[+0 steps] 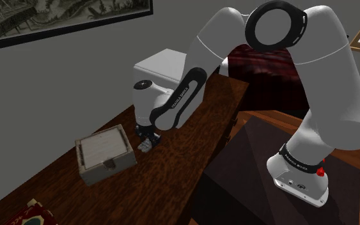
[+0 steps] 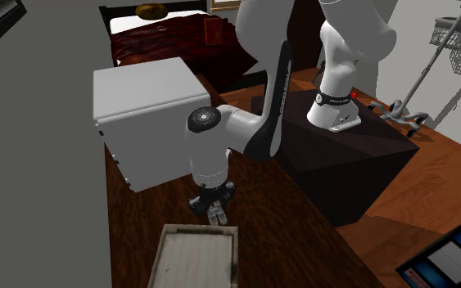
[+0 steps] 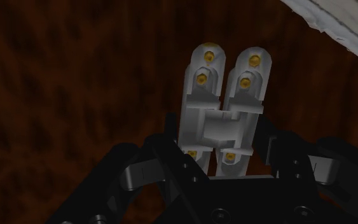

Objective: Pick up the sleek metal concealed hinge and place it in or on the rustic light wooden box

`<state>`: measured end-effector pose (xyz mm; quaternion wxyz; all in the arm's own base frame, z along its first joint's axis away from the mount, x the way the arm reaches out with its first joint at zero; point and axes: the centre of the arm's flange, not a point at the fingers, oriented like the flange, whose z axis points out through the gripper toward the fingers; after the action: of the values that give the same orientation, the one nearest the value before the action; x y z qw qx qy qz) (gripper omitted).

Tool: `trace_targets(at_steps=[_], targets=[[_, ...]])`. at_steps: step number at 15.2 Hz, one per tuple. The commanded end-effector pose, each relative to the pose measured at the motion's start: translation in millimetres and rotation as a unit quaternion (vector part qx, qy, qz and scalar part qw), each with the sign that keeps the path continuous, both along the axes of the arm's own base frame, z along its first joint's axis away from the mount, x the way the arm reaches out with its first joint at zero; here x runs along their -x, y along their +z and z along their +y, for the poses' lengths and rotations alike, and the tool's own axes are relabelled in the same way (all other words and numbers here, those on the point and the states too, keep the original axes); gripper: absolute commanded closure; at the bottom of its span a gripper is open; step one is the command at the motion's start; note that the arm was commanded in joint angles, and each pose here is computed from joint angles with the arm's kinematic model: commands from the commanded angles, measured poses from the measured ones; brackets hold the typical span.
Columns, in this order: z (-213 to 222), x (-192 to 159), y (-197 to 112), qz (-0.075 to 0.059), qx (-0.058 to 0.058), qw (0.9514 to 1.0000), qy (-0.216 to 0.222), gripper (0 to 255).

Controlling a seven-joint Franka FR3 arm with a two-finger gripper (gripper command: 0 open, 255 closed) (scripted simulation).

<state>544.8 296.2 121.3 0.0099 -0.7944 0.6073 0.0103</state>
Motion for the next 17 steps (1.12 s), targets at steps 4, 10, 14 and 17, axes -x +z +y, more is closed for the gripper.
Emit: trace_targets(at_steps=[4,10,14,17], targets=[[-1,1,-2,0.002,0.001,1.0000,0.000,255],[0,0,24,0.002,0.001,1.0000,0.000,255],[0,0,45,0.002,0.001,1.0000,0.000,255],[0,0,61,0.002,0.001,1.0000,0.000,255]])
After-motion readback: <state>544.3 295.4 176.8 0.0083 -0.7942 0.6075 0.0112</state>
